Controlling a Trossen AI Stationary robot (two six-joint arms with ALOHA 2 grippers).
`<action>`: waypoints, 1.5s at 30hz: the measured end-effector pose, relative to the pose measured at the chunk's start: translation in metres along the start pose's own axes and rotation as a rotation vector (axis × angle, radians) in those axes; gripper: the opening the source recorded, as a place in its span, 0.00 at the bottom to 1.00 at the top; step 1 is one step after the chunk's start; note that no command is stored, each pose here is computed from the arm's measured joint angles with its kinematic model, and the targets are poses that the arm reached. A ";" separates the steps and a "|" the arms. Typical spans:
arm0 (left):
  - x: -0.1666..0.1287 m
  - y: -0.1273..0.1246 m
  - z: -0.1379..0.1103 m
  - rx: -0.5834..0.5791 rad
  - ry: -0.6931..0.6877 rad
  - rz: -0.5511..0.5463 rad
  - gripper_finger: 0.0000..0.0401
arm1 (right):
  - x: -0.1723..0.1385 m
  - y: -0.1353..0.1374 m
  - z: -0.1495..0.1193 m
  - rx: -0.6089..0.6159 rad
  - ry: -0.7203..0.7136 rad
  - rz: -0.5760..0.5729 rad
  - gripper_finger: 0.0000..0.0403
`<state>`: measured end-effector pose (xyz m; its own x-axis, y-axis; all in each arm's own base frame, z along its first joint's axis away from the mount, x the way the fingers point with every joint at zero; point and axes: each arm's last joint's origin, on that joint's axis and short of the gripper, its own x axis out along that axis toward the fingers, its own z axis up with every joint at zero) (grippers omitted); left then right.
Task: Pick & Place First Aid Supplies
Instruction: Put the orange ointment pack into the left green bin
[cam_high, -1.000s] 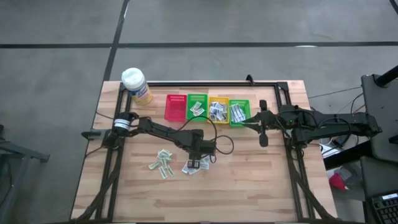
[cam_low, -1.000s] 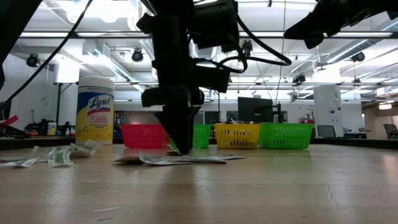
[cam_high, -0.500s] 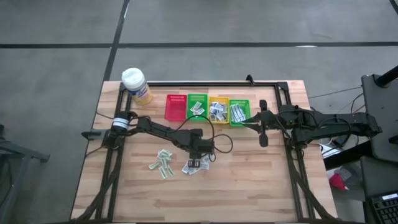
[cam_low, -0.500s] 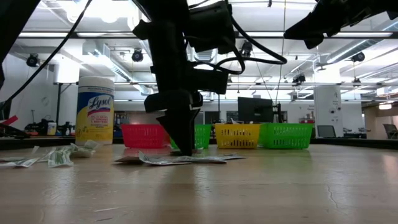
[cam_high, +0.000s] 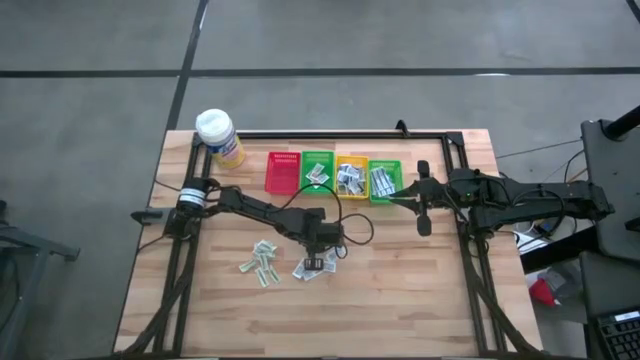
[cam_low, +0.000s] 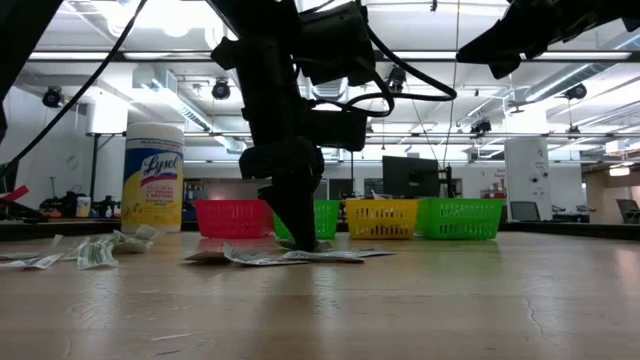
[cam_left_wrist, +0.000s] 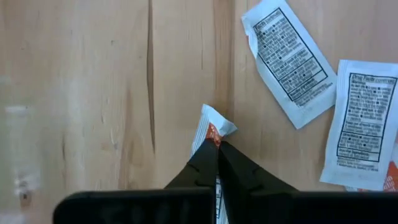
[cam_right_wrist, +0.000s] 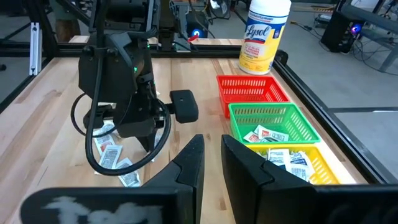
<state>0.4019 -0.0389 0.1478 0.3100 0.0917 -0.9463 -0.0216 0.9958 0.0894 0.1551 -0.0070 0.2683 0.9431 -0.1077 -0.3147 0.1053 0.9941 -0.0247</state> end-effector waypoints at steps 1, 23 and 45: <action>0.000 0.000 0.000 -0.006 0.000 0.000 0.02 | 0.000 0.000 0.000 0.000 0.000 0.000 0.13; -0.146 0.060 0.027 -0.187 -0.283 0.267 0.00 | 0.000 0.000 0.000 -0.001 0.000 0.000 0.13; -0.182 0.154 0.017 -0.471 -0.393 0.535 0.00 | 0.000 0.000 0.000 -0.001 0.000 0.000 0.13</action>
<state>0.3584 0.0972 0.3390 0.4534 0.6339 -0.6266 -0.6318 0.7245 0.2757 0.1551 -0.0070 0.2683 0.9430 -0.1077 -0.3149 0.1051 0.9941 -0.0254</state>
